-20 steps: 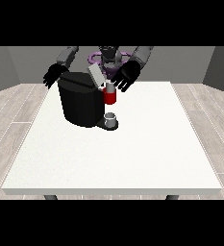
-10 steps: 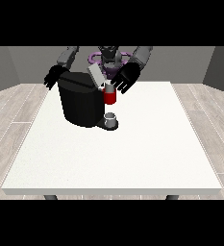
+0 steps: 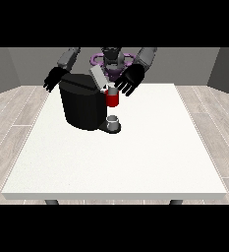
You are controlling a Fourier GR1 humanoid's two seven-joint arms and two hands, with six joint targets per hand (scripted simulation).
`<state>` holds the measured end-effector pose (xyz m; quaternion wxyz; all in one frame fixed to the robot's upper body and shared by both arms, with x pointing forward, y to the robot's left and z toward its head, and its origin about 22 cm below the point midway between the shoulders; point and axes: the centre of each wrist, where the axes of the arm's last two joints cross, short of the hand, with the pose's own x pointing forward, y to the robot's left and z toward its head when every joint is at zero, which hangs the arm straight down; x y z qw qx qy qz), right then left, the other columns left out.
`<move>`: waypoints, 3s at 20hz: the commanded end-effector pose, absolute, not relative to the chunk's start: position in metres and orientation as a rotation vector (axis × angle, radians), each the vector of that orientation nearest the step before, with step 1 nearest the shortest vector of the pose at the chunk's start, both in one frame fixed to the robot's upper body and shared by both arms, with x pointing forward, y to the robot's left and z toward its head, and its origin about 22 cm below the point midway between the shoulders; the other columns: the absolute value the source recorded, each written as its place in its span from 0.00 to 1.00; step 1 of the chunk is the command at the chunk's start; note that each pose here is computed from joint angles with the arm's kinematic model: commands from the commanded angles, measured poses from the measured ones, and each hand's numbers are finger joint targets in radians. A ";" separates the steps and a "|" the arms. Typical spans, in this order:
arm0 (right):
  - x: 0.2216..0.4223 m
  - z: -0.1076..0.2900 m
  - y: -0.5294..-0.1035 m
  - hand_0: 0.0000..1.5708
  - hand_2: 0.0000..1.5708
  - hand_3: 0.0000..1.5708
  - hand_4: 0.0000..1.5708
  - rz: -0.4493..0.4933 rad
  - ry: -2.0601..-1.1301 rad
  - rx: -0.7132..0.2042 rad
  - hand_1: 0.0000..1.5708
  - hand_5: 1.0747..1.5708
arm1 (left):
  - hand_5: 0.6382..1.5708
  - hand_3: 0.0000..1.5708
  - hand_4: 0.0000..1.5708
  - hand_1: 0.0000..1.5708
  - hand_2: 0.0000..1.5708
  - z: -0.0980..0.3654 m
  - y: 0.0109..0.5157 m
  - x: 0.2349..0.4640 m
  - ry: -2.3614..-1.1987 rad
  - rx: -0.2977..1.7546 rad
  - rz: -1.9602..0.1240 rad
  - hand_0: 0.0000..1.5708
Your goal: Insert the coffee pod into the coffee machine and close the lid
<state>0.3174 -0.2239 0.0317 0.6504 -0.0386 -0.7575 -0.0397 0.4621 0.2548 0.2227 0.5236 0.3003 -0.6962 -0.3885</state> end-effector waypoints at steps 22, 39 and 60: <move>0.306 0.015 -0.210 0.00 0.00 0.00 0.22 -0.069 -1.677 -0.094 0.00 1.00 | 1.00 0.00 0.00 0.00 0.00 0.219 0.258 0.462 -1.580 0.781 -1.077 0.00; 0.265 -0.046 -0.258 0.00 0.00 0.00 0.27 -0.219 -1.491 -0.209 0.00 1.00 | 1.00 0.00 0.16 0.00 0.00 0.106 0.242 0.441 -1.673 0.217 -0.647 0.00; 0.293 0.035 -0.277 0.00 0.00 0.00 0.00 -0.005 -1.605 -0.116 0.00 1.00 | 1.00 0.00 0.04 0.00 0.00 -0.032 0.250 0.359 -1.482 -0.152 -0.208 0.00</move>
